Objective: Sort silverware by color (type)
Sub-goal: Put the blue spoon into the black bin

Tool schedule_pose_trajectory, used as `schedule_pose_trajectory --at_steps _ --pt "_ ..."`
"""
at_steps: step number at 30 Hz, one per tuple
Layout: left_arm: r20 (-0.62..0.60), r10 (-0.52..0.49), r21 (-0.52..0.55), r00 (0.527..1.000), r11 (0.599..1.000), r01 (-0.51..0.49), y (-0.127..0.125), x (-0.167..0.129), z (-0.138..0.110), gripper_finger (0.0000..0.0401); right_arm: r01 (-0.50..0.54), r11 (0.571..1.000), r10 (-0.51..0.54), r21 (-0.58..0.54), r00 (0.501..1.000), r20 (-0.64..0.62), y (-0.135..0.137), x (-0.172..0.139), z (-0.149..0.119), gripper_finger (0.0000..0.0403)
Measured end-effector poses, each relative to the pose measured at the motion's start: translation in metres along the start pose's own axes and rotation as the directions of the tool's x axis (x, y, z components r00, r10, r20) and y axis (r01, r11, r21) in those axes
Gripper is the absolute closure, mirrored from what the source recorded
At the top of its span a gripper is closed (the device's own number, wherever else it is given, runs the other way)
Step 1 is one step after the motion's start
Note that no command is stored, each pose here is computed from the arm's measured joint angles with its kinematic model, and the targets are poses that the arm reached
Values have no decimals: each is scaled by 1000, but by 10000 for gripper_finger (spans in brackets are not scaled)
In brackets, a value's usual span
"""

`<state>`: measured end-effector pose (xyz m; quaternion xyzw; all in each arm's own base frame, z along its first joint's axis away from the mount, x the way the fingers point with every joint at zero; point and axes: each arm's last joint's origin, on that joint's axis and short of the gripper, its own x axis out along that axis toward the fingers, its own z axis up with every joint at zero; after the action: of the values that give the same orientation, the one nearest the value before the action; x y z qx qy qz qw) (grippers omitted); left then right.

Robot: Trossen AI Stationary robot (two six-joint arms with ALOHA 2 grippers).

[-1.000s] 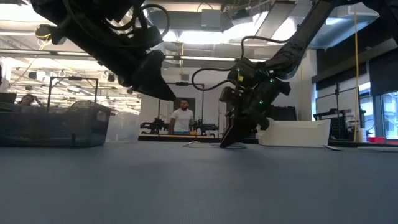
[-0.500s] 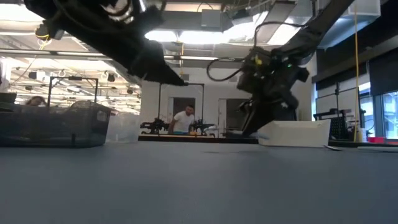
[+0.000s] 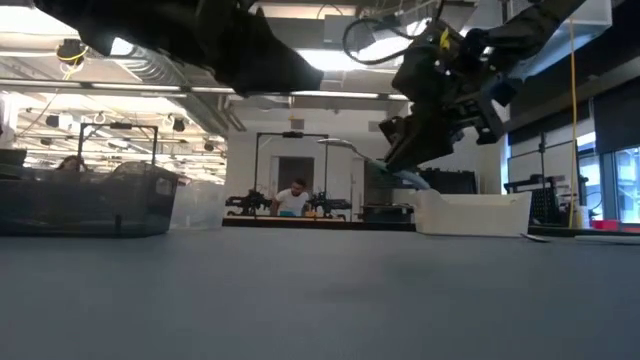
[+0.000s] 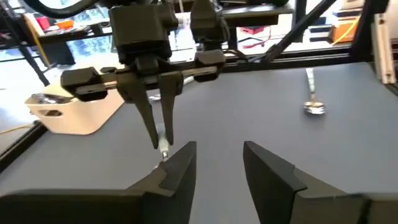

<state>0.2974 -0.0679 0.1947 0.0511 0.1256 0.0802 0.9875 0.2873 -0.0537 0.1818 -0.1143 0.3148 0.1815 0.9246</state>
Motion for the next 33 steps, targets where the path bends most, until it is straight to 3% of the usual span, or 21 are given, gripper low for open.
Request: schedule_pose_trajectory --at_steps 8,14,20,23,26,33 --pt "-39 53 74 998 996 -49 0 2 3 225 -3 998 7 -64 998 61 13 -3 17 392" --pt "-53 78 224 995 972 -65 -6 -1 4 223 -37 996 46 -86 994 96 20 -7 23 394" --pt "-58 53 340 997 940 -31 -16 -4 2 223 -71 997 76 -33 985 154 19 -7 28 391" --pt "-70 105 387 992 919 -70 -16 -3 -1 224 -122 992 125 -31 972 198 20 -7 31 394" --pt "-63 155 405 986 907 -117 -15 0 -3 226 -138 990 137 -12 970 201 19 -3 30 396" --pt "-33 117 400 993 912 -94 -15 1 0 227 -140 990 137 1 970 202 17 4 27 392"
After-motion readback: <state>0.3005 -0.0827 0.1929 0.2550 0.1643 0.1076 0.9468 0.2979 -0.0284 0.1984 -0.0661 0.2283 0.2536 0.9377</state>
